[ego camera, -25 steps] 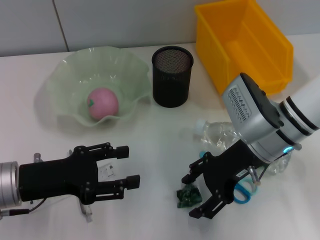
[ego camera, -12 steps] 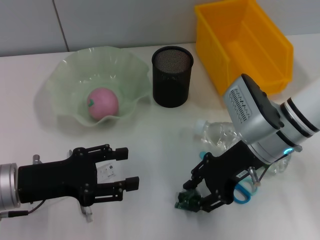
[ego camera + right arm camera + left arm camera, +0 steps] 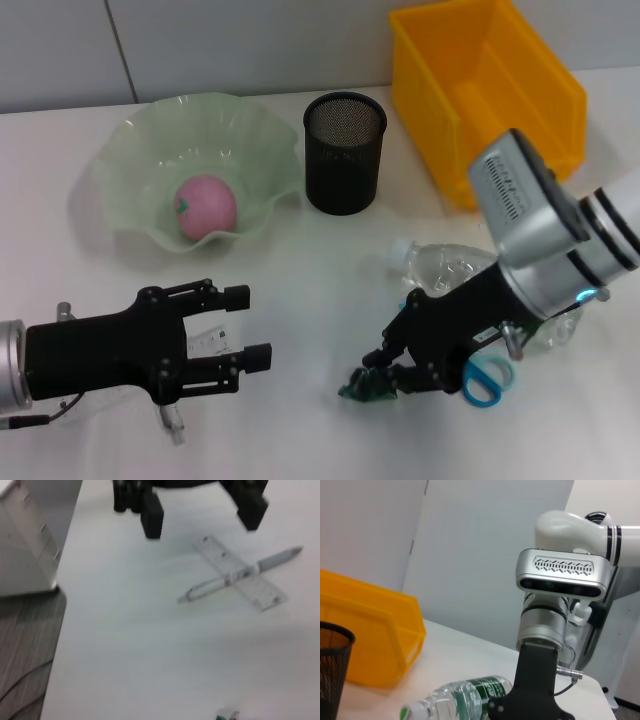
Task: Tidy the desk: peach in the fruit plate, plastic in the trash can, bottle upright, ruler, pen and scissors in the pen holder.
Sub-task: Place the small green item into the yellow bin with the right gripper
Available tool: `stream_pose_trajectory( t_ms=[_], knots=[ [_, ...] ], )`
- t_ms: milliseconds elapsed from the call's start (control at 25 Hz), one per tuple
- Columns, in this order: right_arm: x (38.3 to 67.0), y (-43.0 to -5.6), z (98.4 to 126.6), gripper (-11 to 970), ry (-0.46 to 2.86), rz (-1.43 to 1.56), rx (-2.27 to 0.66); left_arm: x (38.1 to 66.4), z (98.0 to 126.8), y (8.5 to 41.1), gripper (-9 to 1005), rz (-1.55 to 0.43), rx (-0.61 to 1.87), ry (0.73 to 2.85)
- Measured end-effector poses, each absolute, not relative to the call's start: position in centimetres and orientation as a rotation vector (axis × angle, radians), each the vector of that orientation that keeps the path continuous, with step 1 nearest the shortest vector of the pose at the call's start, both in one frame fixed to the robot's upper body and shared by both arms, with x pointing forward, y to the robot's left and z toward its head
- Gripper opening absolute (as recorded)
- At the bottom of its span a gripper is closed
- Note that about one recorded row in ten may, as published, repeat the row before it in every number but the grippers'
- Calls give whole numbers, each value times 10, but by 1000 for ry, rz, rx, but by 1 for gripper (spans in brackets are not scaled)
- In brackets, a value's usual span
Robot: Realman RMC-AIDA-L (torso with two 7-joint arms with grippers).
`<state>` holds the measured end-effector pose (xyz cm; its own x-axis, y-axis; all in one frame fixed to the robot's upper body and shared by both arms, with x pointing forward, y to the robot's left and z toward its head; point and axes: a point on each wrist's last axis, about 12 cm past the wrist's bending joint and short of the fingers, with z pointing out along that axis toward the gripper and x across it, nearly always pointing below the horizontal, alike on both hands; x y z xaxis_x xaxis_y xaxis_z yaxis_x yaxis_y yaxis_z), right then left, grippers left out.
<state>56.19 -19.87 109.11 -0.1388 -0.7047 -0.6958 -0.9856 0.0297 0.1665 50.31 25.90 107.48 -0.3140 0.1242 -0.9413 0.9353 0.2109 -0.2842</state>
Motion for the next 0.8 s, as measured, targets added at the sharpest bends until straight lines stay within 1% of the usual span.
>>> stream_pose_trajectory(
  t_ms=[200,360,440,480,600,640,680,800],
  knots=[
    [562,-213,1105,170,1834,943,-1572,503,1076,261,775,-1201,1006,1628],
    [562,-233,1117,137,1754,985,-1394,503,1076,261,775,-1200,1004,1627],
    [562,-253,1126,122,1668,982,-1227,503,1076,261,775,-1198,1005,1624],
    [562,-253,1126,115,1668,982,-1227,503,1076,261,775,-1198,1005,1624],
    [560,-270,1132,93,1580,944,-1058,504,1077,260,775,-1197,1012,1617],
    [560,-280,1134,89,1530,906,-944,504,1077,260,775,-1197,1012,1617],
    [560,-280,1134,84,1530,906,-944,504,1077,260,775,-1197,1012,1617],
    [564,-293,1133,72,1477,842,-742,504,1077,257,775,-1205,1013,1611]
  ],
)
